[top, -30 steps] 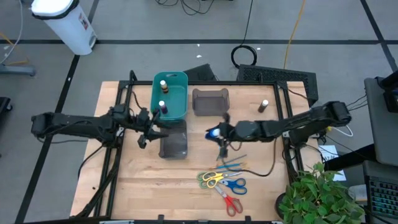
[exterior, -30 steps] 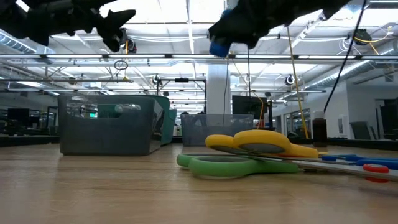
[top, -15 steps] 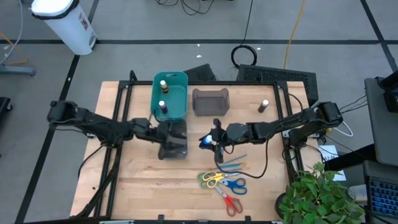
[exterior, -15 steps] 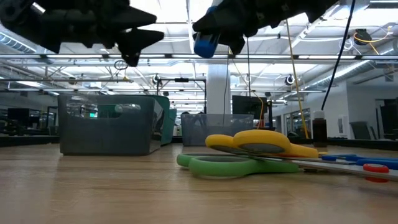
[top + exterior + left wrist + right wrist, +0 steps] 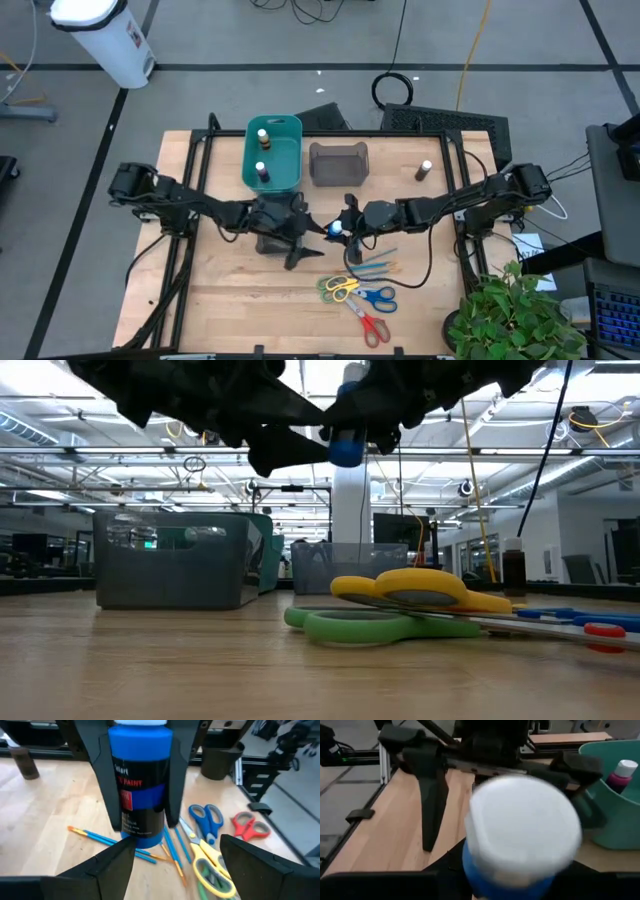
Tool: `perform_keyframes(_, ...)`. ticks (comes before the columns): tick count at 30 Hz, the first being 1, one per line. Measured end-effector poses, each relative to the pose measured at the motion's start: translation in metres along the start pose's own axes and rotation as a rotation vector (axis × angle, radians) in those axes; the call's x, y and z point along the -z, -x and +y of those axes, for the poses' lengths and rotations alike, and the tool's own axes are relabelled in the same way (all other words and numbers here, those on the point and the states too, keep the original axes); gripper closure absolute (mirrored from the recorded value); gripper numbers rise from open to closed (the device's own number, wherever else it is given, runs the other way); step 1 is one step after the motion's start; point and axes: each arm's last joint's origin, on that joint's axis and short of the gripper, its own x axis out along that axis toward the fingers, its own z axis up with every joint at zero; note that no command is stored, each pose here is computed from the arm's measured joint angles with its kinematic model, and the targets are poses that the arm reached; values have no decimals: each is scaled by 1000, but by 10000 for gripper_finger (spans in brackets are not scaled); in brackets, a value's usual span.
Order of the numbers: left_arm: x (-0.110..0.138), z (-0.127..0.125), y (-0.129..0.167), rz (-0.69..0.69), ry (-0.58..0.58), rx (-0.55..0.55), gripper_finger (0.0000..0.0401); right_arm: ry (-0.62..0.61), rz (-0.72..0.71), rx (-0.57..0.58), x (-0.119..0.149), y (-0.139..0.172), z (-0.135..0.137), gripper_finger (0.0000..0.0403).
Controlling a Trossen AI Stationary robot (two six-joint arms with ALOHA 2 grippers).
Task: Pick & Place Paint Supplies
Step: Put the blue paint bottle into the blue bin
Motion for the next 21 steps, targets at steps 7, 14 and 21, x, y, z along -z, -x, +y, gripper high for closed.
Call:
perform_keyframes(7,-11,3,-4,-71,-62,-109,100,-27,-81,-13,-10,1,3,287)
perform_keyframes(14,-17,1,-3,-146,-65,-108,115,-2,-108,-29,-12,1,8,287)
perform_keyframes(21,-21,-4,-2,-190,-71,-93,127,-6,-159,-37,-16,2,8,289)
